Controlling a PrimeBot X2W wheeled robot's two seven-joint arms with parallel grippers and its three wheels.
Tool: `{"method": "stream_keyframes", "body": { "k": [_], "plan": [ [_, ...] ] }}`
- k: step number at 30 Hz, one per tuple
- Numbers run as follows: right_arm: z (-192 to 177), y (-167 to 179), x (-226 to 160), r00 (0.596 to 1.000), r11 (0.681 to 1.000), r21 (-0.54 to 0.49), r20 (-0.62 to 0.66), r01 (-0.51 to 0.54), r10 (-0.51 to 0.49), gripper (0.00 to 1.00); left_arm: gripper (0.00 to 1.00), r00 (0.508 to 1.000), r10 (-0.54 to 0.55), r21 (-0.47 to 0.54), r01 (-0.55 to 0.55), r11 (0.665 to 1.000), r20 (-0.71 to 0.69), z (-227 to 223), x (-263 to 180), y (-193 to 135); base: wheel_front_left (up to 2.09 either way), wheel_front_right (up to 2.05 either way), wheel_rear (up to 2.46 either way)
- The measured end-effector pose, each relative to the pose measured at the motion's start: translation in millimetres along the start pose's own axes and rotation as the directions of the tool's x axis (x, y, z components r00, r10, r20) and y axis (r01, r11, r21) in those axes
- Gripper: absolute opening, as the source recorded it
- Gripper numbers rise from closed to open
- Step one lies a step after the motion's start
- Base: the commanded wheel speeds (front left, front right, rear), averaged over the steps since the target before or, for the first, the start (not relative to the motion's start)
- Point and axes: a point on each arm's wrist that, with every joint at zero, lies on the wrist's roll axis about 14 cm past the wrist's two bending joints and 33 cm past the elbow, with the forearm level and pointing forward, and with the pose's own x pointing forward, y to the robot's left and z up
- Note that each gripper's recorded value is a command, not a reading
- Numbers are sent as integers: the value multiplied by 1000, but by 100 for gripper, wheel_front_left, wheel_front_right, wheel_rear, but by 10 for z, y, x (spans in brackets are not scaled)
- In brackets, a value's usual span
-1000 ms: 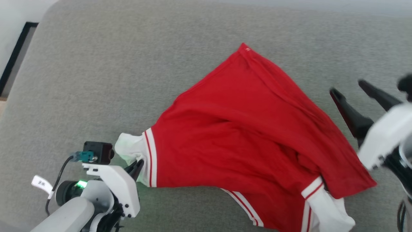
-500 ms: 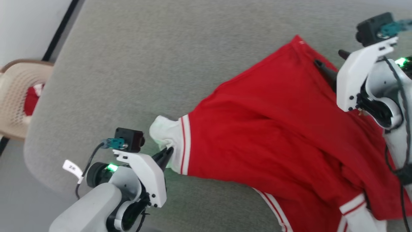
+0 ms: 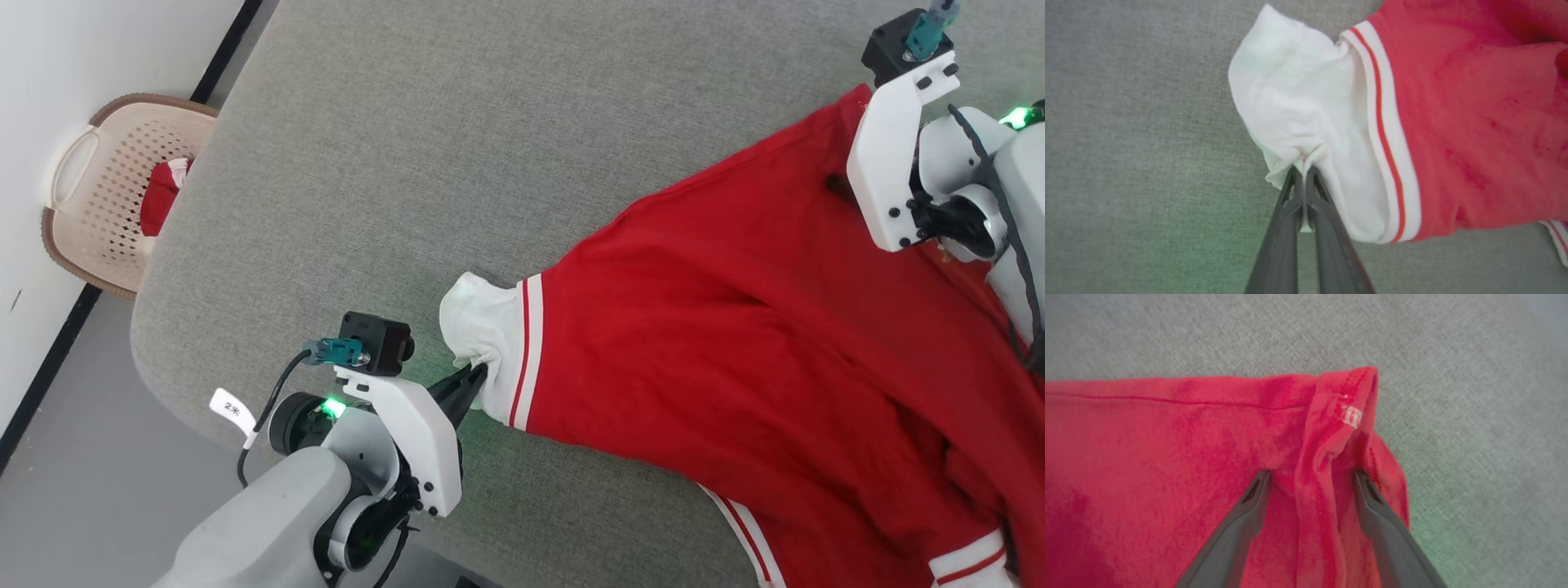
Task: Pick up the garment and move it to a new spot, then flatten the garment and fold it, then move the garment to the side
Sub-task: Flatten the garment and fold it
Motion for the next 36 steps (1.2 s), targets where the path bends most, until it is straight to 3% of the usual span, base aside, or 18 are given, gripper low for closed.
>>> {"method": "stream_keyframes", "body": {
  "k": [1, 2, 3, 4, 9, 17, 26, 36],
  "plan": [
    [-13, 12, 19, 1000, 1000, -7, -18, -3, 3, 100, 0, 1000, 2, 0, -2, 1000, -3, -7, 7, 8, 0, 0, 0],
    [-25, 24, 30, 999, 1000, -12, -37, -8, 7, 76, 0, 1000, 2, 0, -2, 1000, -5, -14, 13, 17, 0, 0, 0],
    [-25, 29, 34, 999, 1000, -5, -46, -14, 14, 7, 0, 1000, 2, -1, -2, 1000, -7, -19, 21, 20, 0, 0, 0],
    [-27, 14, 35, 999, 1000, 4, -49, -16, 16, 0, 0, 1000, 1, 0, -1, 1000, -9, -22, 31, 26, 0, 0, 0],
    [84, -65, -10, 1000, 1000, 7, 26, 0, 0, 0, 0, 1000, -4, 19, 4, 1000, 0, 111, 93, 69, 0, 0, 0],
    [375, -476, -473, 972, 995, 65, 215, 81, -93, 0, 0, 996, 14, 148, -26, 989, 87, 850, 69, 252, 0, 0, 0],
    [644, -836, -1255, 888, 979, 130, 416, 157, -197, 0, 0, 983, -28, 312, -30, 949, 180, 1889, -66, 105, 0, 0, 0],
    [852, -968, -2319, 755, 953, 197, 581, 231, -303, 0, 0, 957, -111, 430, -16, 903, 269, 2871, -359, -347, 0, 0, 0]
  ]
}}
